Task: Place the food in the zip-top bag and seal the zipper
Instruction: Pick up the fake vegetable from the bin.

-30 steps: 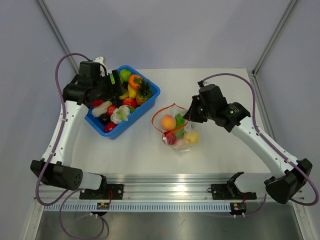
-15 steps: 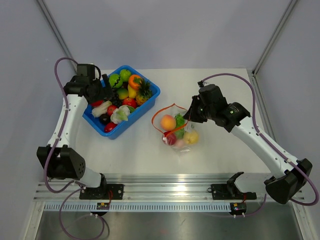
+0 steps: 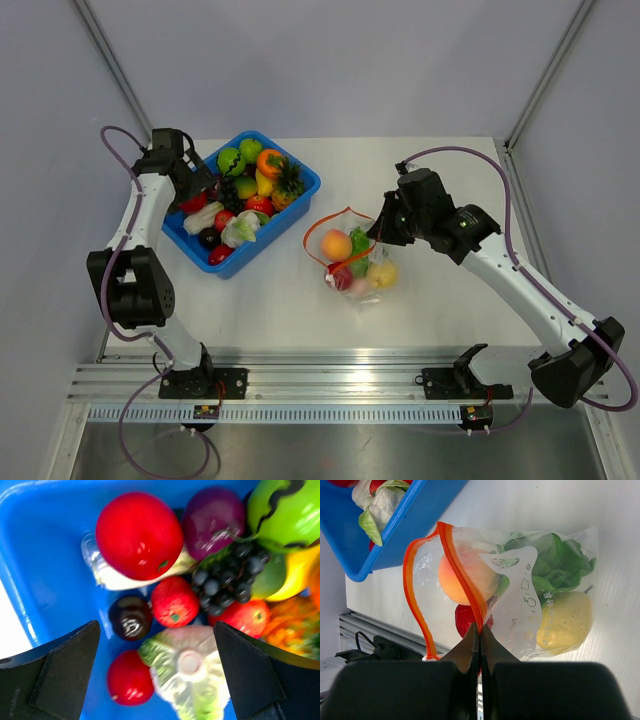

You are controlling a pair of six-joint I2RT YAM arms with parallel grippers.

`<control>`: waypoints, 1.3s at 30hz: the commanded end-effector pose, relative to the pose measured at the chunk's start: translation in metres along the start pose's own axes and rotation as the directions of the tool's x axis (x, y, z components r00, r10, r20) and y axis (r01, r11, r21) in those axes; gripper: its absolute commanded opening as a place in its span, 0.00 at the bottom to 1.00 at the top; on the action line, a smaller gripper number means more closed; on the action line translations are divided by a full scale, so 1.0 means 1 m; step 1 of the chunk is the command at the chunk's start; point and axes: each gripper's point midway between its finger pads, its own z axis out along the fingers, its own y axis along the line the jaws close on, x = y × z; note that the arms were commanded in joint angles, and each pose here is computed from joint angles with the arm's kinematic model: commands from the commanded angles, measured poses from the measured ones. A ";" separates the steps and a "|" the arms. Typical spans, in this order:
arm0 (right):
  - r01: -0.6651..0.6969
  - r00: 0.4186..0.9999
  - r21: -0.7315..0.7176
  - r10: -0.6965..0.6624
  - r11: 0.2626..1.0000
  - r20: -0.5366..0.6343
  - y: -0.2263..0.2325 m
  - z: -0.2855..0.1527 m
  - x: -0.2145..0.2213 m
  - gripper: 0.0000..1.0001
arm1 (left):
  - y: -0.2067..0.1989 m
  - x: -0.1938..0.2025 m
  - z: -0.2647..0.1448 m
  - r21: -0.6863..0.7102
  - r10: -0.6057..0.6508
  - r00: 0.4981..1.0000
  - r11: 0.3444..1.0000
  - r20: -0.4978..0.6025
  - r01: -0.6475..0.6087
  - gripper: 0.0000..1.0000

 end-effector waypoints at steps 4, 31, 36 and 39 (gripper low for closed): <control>0.018 0.999 -0.040 -0.016 0.999 0.042 0.015 -0.003 -0.011 0.00 | -0.020 -0.028 0.011 0.097 -0.112 0.991 0.990 0.072 0.104 0.99; 0.023 0.999 -0.027 -0.022 0.999 0.034 0.013 -0.003 -0.011 0.00 | 0.005 -0.039 0.059 0.006 -0.147 0.979 0.989 0.142 0.148 0.99; 0.019 0.999 -0.026 -0.018 0.999 0.033 0.012 -0.002 -0.011 0.00 | 0.009 -0.041 0.069 -0.010 -0.149 0.975 0.988 0.163 0.153 0.95; 0.018 0.999 -0.025 -0.018 1.000 0.030 0.012 -0.001 -0.010 0.00 | 0.010 -0.040 0.072 -0.019 -0.147 0.976 0.988 0.160 0.152 0.91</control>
